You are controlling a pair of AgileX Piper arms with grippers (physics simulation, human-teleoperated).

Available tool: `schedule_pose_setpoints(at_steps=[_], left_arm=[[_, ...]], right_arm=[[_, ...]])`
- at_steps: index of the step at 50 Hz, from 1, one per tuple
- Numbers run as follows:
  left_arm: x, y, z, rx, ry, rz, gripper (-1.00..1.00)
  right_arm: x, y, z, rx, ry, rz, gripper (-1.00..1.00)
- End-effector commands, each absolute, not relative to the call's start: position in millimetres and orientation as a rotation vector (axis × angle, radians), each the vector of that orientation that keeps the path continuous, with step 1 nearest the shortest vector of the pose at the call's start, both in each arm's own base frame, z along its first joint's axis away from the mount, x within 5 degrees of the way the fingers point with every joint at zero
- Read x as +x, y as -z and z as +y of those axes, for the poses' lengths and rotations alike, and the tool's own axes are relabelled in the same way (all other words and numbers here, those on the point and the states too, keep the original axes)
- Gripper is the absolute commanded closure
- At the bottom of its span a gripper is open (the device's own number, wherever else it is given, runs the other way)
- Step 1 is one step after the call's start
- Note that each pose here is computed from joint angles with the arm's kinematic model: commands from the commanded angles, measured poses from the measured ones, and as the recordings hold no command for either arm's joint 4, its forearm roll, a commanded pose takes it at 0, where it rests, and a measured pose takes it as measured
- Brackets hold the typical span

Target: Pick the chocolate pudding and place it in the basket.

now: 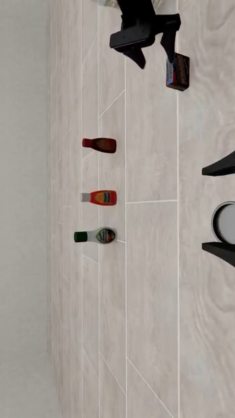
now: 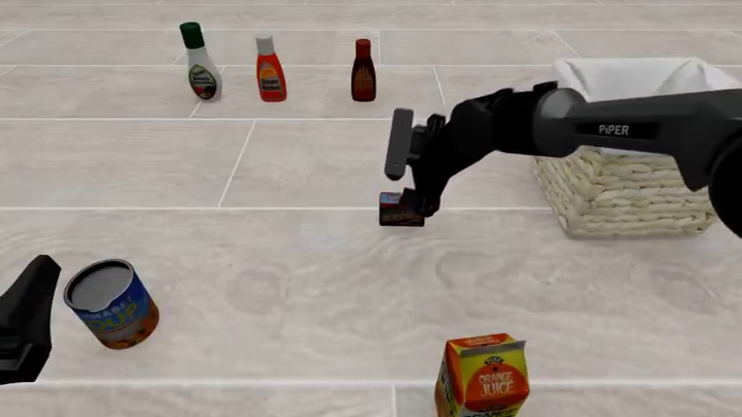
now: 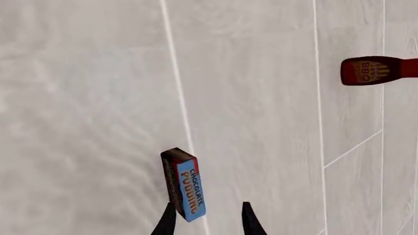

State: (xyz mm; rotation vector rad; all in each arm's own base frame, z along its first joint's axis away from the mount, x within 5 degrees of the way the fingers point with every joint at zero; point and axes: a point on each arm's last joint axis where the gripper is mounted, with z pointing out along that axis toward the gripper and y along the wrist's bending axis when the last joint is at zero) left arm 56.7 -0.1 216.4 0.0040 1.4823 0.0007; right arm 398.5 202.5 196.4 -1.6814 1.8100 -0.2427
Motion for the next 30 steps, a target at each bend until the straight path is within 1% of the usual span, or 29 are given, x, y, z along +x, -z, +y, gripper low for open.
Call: schedule_pose_setpoints(at_steps=[1,15,30], left_arm=[[56.3,-215.6,-0.1,0.004,-0.002,1.482,-1.00],[56.3,-215.6,-0.1,0.004,-0.002,1.482,-1.00],[56.3,-215.6,-0.1,0.003,-0.002,1.482,-1.00]], right_arm=[[405.5,-186.5,205.1,-1.688,0.239,1.823,-1.00],[406.0,-169.0,210.9,-1.701,0.219,1.848,-1.00],[405.0,-160.1,215.6,-1.707,0.203,1.867,-1.00]])
